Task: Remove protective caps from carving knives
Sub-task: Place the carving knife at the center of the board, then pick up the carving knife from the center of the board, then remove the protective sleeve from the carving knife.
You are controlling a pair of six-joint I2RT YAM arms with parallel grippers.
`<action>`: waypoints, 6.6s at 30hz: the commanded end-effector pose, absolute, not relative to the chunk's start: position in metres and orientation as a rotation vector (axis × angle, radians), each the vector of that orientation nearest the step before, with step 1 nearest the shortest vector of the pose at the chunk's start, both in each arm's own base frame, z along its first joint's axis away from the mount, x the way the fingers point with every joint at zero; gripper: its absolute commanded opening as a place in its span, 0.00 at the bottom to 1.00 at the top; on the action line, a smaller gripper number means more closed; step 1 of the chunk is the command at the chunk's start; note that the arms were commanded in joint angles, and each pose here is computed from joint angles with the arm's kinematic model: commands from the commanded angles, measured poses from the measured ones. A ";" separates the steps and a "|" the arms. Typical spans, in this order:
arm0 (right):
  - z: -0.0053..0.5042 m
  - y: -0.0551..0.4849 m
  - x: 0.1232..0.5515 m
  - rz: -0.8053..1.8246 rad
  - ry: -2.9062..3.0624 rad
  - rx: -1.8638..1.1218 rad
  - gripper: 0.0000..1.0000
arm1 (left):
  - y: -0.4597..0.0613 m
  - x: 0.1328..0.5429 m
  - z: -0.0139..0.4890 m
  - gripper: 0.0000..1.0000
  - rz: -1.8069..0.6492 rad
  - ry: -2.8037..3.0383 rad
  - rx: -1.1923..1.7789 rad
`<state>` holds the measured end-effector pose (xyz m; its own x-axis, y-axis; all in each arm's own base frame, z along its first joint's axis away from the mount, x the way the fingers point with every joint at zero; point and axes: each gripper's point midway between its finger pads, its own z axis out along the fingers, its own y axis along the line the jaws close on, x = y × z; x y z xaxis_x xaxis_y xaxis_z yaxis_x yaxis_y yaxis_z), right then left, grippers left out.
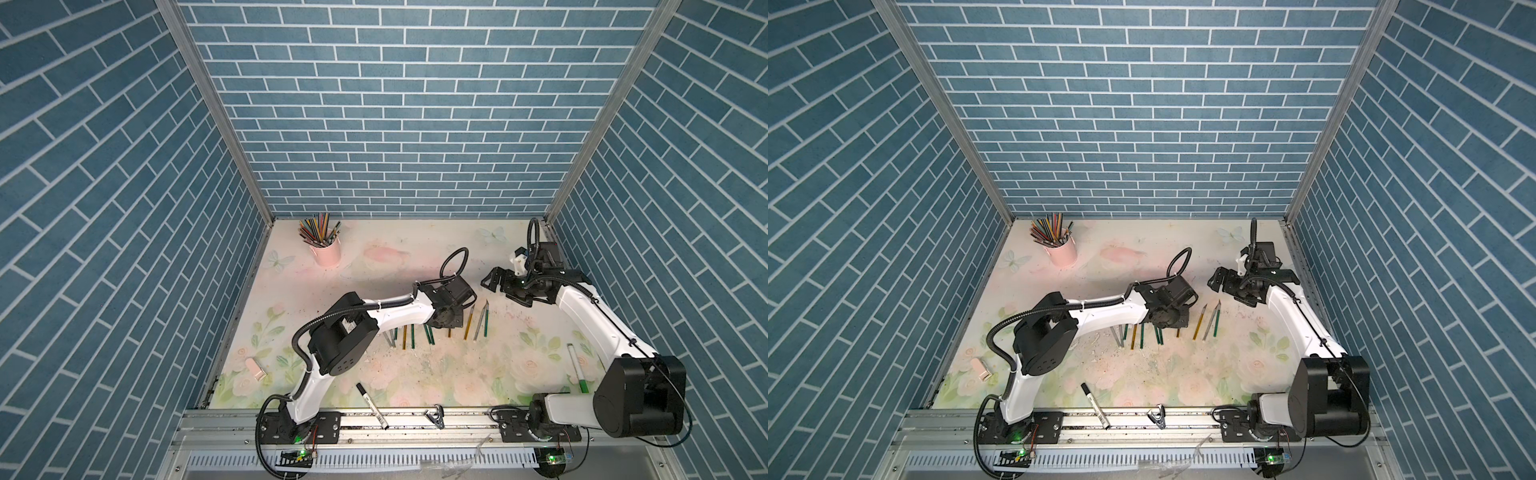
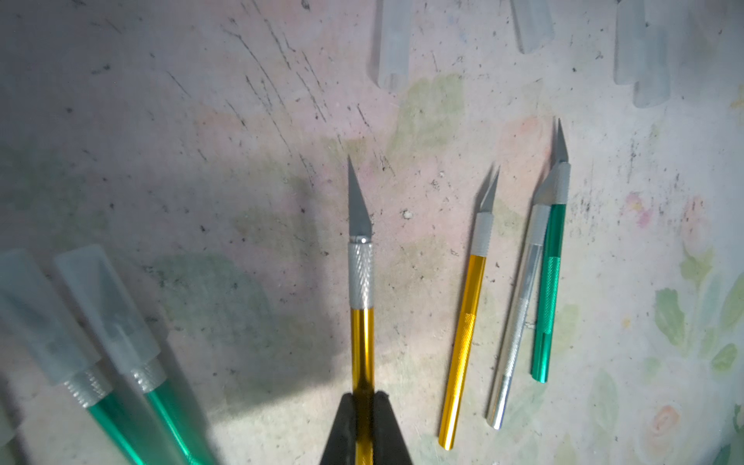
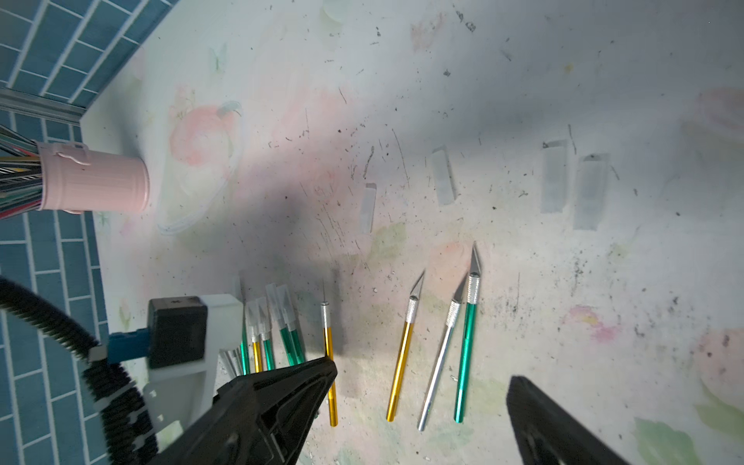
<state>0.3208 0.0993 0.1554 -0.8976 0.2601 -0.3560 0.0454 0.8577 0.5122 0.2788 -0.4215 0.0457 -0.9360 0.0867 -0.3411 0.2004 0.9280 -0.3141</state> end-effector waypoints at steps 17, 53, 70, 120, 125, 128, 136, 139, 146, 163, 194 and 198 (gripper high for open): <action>0.160 0.098 0.324 0.854 2.563 0.267 0.98 | -0.420 0.278 0.031 0.18 -0.431 2.807 0.145; 0.147 0.093 0.340 0.797 2.589 0.279 0.97 | -0.364 0.272 0.047 0.94 -0.075 2.877 0.174; 0.144 0.092 0.337 0.795 2.602 0.264 0.96 | -0.376 0.276 0.034 0.56 -0.066 2.903 0.205; 0.141 0.093 0.336 0.797 2.608 0.257 0.85 | -0.366 0.259 -0.022 0.27 0.026 3.013 0.265; 0.138 0.096 0.338 0.820 2.608 0.257 0.85 | -0.356 0.255 -0.031 0.22 0.107 3.024 0.284; 0.138 0.097 0.340 0.834 2.604 0.253 0.85 | -0.352 0.254 -0.035 0.18 0.133 3.029 0.290; 0.149 0.096 0.340 0.814 2.618 0.218 0.85 | -0.352 0.253 -0.034 0.08 0.141 3.023 0.317; 0.151 0.096 0.342 0.810 2.621 0.216 0.85 | -0.353 0.256 -0.027 0.04 0.119 3.002 0.312; 0.152 0.095 0.353 0.813 2.618 0.258 0.85 | -0.374 0.260 -0.002 0.01 -0.050 2.963 0.377; 0.155 0.124 0.356 0.913 2.600 0.197 0.77 | -0.399 0.279 0.074 0.00 -0.672 2.765 0.488; 0.107 0.203 0.339 1.030 2.689 0.135 0.45 | -0.410 0.292 0.101 0.00 -0.887 2.651 0.470; 0.100 0.209 0.338 1.038 2.705 0.142 0.40 | -0.409 0.292 0.101 0.00 -0.883 2.649 0.464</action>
<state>0.3409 0.2042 0.1105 -0.9602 0.1631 -0.2268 -0.0293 0.7486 0.6623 0.2875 -0.4119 0.0924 -0.9068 0.2189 -0.3604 0.3904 0.7586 -0.5216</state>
